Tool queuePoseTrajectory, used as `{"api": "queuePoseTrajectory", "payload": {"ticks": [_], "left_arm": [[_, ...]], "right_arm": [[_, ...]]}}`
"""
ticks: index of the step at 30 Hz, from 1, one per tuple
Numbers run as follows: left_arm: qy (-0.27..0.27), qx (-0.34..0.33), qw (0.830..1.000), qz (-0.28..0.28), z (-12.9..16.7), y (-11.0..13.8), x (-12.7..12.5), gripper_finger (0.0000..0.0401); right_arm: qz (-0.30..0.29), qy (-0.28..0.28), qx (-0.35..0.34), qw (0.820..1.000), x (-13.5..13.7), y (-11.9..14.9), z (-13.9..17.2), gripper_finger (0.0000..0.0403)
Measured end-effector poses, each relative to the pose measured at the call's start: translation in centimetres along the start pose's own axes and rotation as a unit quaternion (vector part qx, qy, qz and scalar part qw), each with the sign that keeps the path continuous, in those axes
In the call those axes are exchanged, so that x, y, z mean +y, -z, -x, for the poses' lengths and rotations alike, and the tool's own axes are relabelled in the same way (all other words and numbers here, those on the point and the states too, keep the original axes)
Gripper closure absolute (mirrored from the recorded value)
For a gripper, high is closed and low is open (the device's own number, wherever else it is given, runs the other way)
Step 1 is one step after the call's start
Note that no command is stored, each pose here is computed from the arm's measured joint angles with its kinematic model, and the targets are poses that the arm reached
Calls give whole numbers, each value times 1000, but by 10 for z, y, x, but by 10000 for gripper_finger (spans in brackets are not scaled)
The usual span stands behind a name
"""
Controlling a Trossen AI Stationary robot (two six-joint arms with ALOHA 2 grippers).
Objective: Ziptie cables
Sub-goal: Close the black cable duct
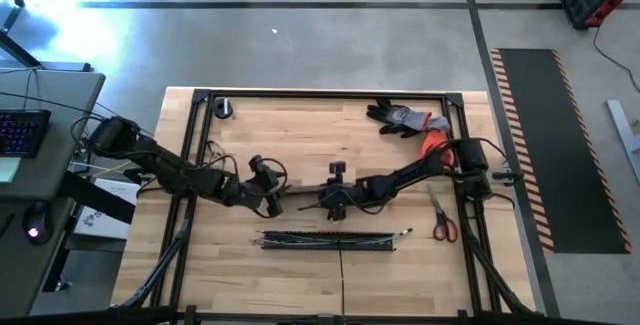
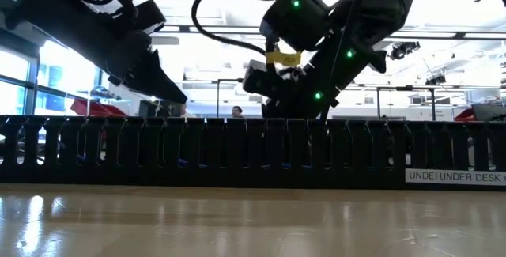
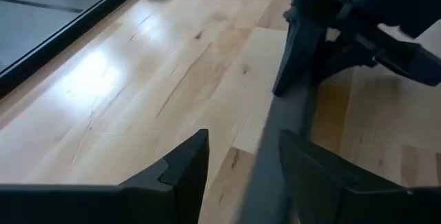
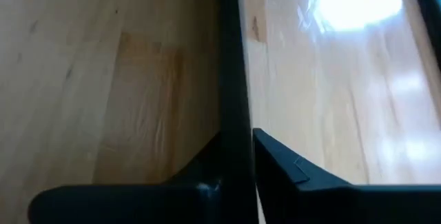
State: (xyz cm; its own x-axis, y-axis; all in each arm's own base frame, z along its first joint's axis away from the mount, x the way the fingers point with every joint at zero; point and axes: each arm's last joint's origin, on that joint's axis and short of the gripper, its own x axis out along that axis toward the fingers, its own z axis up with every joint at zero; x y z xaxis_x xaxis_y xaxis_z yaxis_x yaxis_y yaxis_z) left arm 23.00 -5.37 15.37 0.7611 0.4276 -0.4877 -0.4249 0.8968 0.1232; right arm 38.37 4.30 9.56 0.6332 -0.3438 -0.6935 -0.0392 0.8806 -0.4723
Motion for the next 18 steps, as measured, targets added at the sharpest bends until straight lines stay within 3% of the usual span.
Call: {"api": "queuePoseTrajectory", "payload": {"ticks": [8, 13, 18], "left_arm": [[3, -5, 1000, 4, 0, -1, -1, 245], [11, -2, 1000, 3, 0, -1, -1, 245], [15, 0, 1000, 3, 0, -1, -1, 245]], "right_arm": [[3, -27, -11, 1000, 1, -4, 2, 292], [-10, -107, -32, 994, -11, -8, 10, 217], [-43, -201, -67, 976, -28, -11, 14, 135]]}}
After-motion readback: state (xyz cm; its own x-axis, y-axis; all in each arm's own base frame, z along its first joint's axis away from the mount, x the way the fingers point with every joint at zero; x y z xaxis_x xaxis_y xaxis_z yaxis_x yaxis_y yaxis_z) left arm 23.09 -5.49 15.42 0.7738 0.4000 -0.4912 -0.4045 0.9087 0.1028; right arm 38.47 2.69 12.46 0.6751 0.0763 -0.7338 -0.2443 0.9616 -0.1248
